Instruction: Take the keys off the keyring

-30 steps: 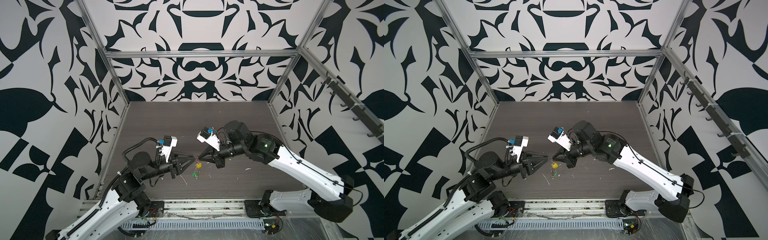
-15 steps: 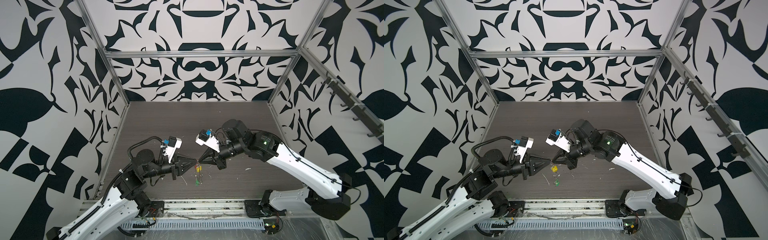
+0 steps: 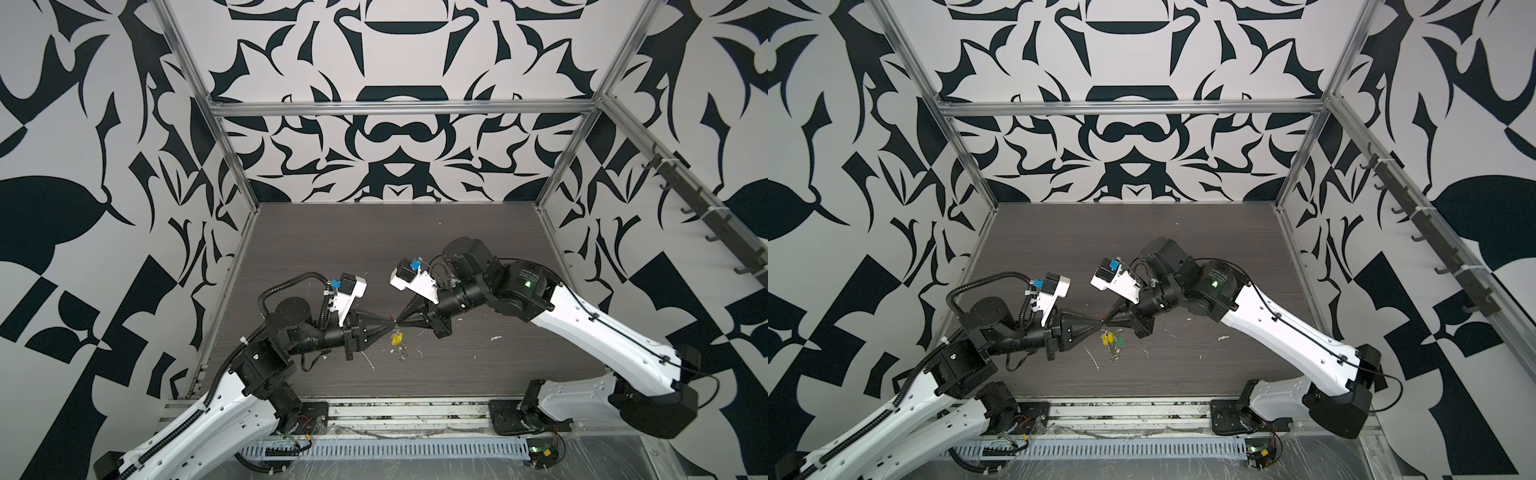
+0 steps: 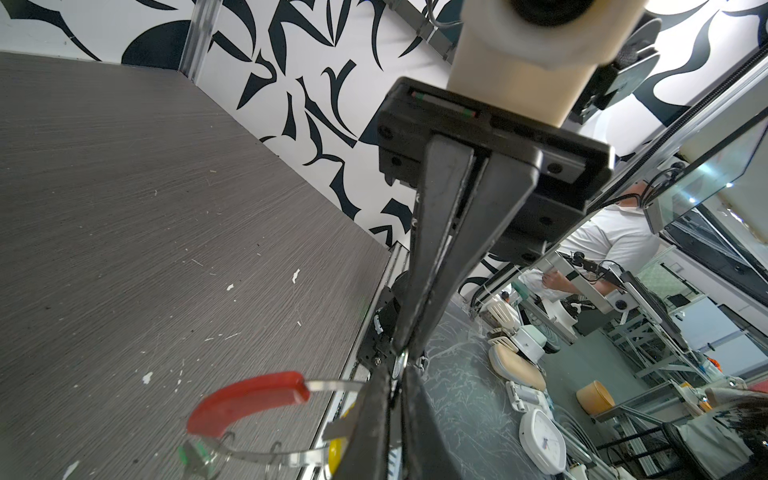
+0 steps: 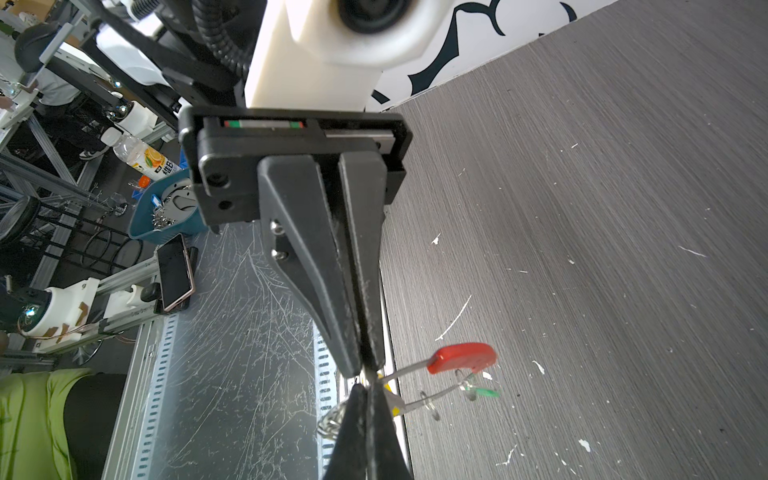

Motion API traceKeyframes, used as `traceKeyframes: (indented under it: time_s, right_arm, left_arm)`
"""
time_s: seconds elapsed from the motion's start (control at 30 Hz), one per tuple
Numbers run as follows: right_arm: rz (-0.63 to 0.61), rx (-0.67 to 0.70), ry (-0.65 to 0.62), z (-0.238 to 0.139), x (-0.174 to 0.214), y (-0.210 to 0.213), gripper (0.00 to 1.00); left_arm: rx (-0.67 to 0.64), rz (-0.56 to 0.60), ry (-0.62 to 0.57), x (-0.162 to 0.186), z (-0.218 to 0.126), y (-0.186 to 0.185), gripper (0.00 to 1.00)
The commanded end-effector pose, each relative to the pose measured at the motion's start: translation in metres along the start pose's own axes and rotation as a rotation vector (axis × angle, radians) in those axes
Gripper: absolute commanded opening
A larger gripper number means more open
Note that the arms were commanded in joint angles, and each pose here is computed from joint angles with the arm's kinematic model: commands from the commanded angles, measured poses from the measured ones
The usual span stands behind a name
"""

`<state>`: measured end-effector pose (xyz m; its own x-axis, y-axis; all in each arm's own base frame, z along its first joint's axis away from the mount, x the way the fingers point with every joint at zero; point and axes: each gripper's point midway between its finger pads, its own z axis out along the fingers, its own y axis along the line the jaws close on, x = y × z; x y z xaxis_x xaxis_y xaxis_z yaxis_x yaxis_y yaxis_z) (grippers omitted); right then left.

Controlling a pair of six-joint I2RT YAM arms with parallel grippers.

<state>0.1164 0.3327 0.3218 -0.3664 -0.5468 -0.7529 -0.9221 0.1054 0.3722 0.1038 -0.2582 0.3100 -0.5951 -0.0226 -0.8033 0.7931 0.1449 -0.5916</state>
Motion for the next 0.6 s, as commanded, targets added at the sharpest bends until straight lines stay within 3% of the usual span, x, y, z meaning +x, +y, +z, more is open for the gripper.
traceKeyframes:
  time_s: [0.0, 0.1, 0.27, 0.4, 0.57]
  right_arm:
    - [-0.067, -0.031, -0.070, -0.012, -0.022, 0.014, 0.00]
    - [-0.061, -0.035, -0.073, -0.011, -0.022, 0.014, 0.00]
    - [-0.032, -0.019, -0.134, -0.009, -0.032, 0.009, 0.00]
    - [-0.011, 0.036, -0.278, -0.020, -0.047, 0.004, 0.32]
    - [0.007, 0.116, -0.474, -0.037, -0.056, -0.006, 0.43]
  left_arm:
    - [0.040, 0.028, -0.032, -0.012, -0.002, -0.014, 0.08]
    - [0.044, 0.024, -0.041, -0.013, -0.002, -0.014, 0.01]
    - [0.029, 0.025, -0.118, -0.025, -0.005, -0.012, 0.00]
    - [-0.023, 0.050, -0.263, -0.042, -0.018, -0.007, 0.00]
    - [-0.063, 0.089, -0.433, -0.063, -0.039, -0.007, 0.00]
